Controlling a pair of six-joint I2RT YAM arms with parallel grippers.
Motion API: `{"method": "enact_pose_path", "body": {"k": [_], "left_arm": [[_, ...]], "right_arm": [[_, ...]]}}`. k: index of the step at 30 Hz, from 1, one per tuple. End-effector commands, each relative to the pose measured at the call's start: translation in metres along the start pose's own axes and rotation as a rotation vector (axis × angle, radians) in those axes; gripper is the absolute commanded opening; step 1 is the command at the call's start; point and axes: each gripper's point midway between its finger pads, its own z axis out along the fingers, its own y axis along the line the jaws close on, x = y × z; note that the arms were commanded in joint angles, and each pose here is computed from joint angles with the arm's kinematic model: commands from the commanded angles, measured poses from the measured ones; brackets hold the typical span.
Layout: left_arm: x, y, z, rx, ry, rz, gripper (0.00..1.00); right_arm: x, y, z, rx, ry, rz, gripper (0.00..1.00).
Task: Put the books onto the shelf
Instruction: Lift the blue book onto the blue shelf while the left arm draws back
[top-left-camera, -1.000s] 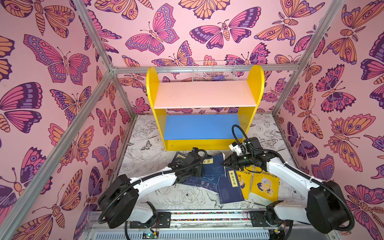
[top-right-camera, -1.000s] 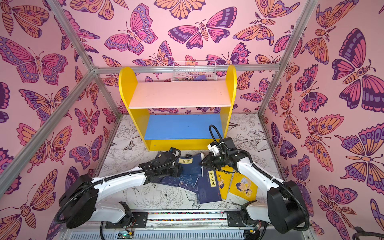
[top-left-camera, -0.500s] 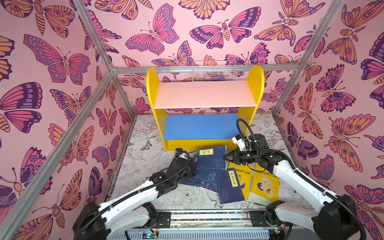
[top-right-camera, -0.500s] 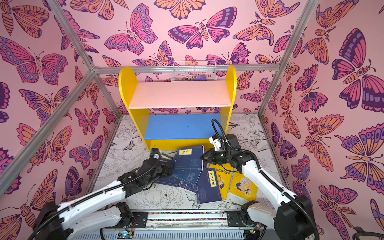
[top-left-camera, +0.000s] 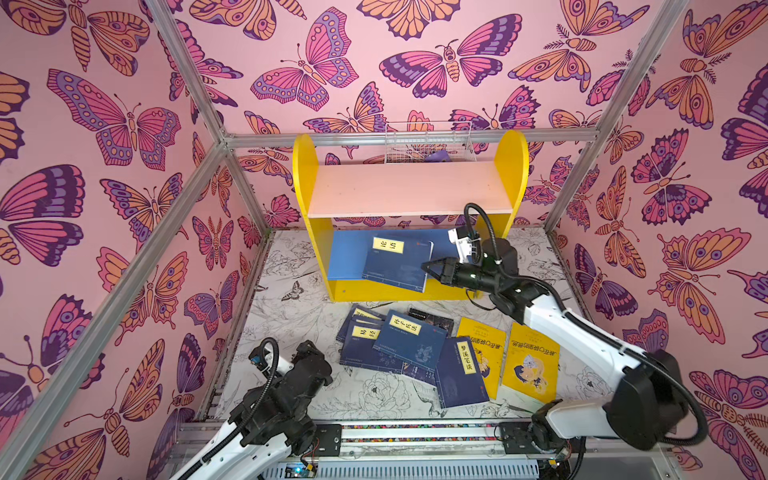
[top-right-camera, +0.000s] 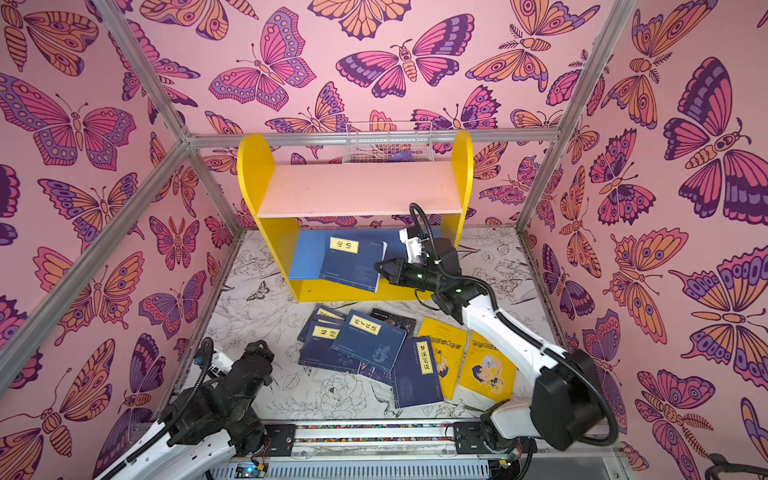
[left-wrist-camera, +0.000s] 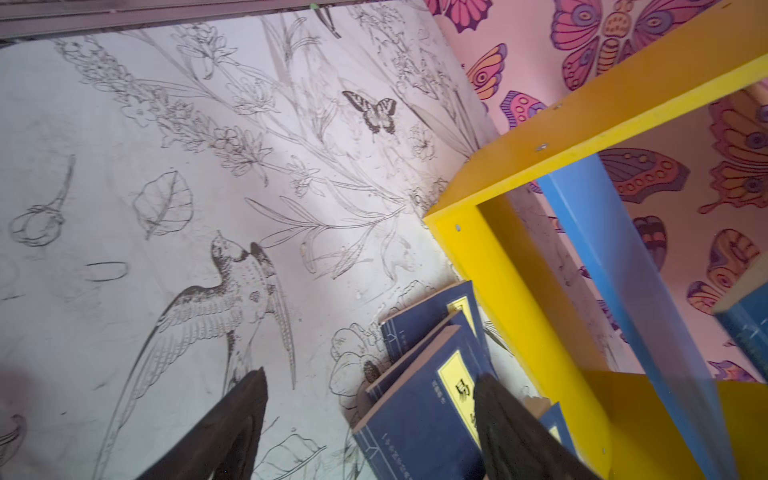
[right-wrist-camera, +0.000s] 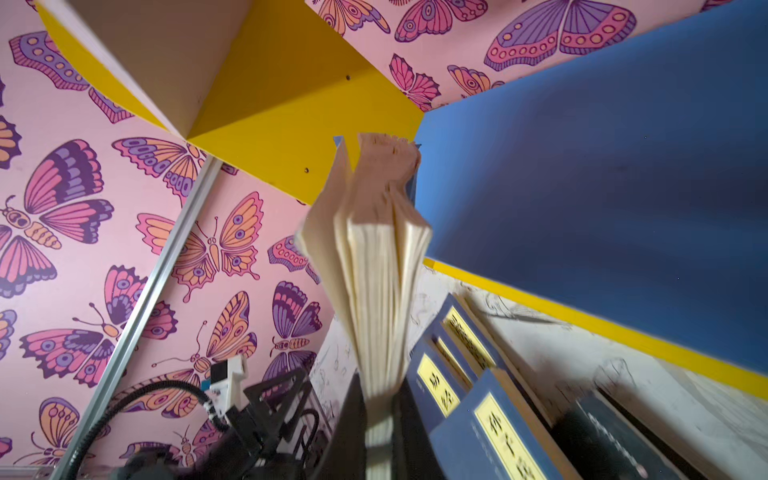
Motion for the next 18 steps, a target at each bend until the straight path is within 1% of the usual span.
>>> {"method": "enact_pose_path", "body": {"k": [1,6,9,11,14,18], "left_arm": [[0.005,0.022,0.003,-0.103,0.008,0.041,0.81],[0.007,0.016,0.003,-0.11,0.022,0.087,0.81],[0.004,0.013,0.002,-0.104,0.013,0.103,0.81],[0.003,0.012,0.002,-0.099,0.01,0.1,0.82],[0.005,0.014,0.003,-0.097,0.013,0.095,0.82],[0.008,0.015,0.004,-0.098,0.023,0.096,0.82]], "right_arm": [[-0.043,0.03,0.022,-0.121,-0.173,-0.024,0.0],[-0.044,0.018,0.073,-0.143,-0.12,0.013,0.0],[-0.037,0.013,0.092,-0.148,-0.046,0.044,0.0],[-0.03,0.008,0.103,-0.134,0.033,0.065,0.0],[-0.017,0.009,0.113,-0.152,0.138,0.087,0.0],[-0.006,-0.001,0.125,-0.145,0.228,0.128,0.0]]}}
